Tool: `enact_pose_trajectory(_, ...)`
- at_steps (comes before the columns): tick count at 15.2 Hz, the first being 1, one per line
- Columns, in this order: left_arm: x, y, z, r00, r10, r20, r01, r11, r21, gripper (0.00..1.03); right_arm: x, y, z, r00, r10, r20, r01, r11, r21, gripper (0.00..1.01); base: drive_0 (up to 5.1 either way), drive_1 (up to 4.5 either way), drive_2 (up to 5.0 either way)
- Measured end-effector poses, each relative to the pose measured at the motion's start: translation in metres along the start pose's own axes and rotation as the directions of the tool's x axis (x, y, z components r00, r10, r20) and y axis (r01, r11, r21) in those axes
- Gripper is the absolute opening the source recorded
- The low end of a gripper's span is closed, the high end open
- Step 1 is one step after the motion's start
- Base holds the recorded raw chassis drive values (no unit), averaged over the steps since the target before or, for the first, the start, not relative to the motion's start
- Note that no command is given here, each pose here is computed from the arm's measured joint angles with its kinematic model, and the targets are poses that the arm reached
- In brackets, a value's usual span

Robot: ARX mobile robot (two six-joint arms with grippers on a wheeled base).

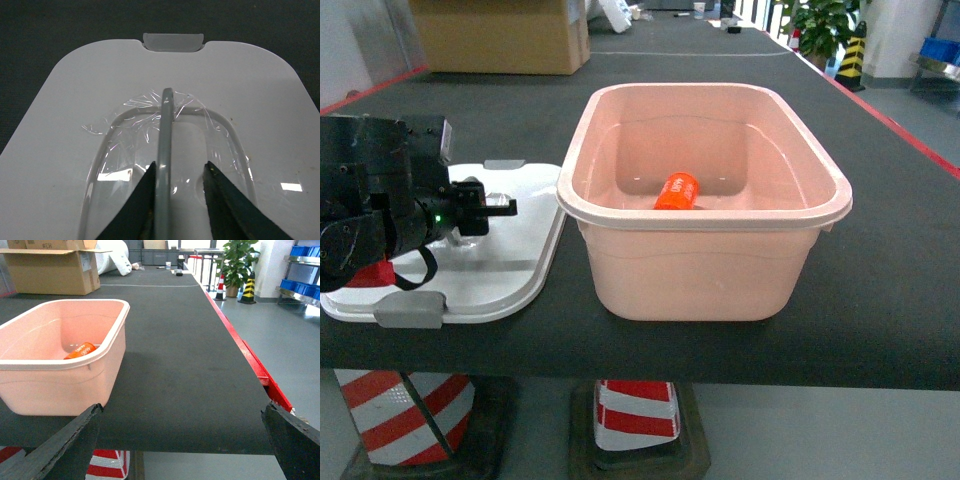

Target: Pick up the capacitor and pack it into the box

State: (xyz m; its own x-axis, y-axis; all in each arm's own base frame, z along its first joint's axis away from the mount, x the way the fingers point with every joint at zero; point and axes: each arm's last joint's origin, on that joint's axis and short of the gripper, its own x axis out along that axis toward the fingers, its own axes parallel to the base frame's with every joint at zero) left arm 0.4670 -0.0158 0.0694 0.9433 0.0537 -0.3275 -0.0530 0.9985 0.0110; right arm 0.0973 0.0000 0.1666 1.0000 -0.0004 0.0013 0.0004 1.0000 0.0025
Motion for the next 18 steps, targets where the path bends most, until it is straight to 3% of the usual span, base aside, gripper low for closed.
enact_pose_trajectory(2, -0.003, 0.000, 0.000, 1.000, 0.005, 0.003, -0.005, 1.0000, 0.000, 0.02, 0.000, 0.000, 0.000, 1.000, 0.000, 0.000, 0.000, 1.0000, 0.000, 0.98, 0.0, 0.00, 0.0)
enact_pose_trajectory(10, -0.017, 0.004, 0.021, 0.999, 0.017, 0.032, -0.016, 0.9998, -0.005, 0.02, 0.000, 0.000, 0.000, 1.000, 0.000, 0.000, 0.000, 1.0000, 0.000, 0.98, 0.0, 0.00, 0.0)
enact_pose_trajectory(11, -0.022, 0.005, 0.034, 0.998, 0.014, 0.063, -0.014, 0.9999, -0.008, 0.02, 0.000, 0.000, 0.000, 1.000, 0.000, 0.000, 0.000, 1.0000, 0.000, 0.98, 0.0, 0.00, 0.0)
enact_pose_trajectory(13, -0.058, 0.003, 0.108, 0.976, 0.033, 0.217, -0.030, 0.9994, -0.015, 0.02, 0.000, 0.000, 0.000, 1.000, 0.000, 0.000, 0.000, 1.0000, 0.000, 0.98, 0.0, 0.00, 0.0)
enact_pose_trajectory(14, -0.077, -0.005, 0.137, 0.963, 0.035, 0.269, -0.031, 0.9993, -0.021, 0.02, 0.000, 0.000, 0.000, 1.000, 0.000, 0.000, 0.000, 1.0000, 0.000, 0.98, 0.0, 0.00, 0.0)
enact_pose_trajectory(16, -0.088, -0.015, 0.151, 0.954, 0.020, 0.298, -0.015, 0.9997, -0.020, 0.02, 0.000, 0.000, 0.000, 1.000, 0.000, 0.000, 0.000, 1.0000, 0.000, 0.98, 0.0, 0.00, 0.0)
enact_pose_trajectory(18, -0.104, -0.056, 0.165, 0.948, -0.032, 0.317, 0.039, 0.9991, -0.015, 0.02, 0.000, 0.000, 0.000, 1.000, 0.000, 0.000, 0.000, 1.0000, 0.000, 0.98, 0.0, 0.00, 0.0)
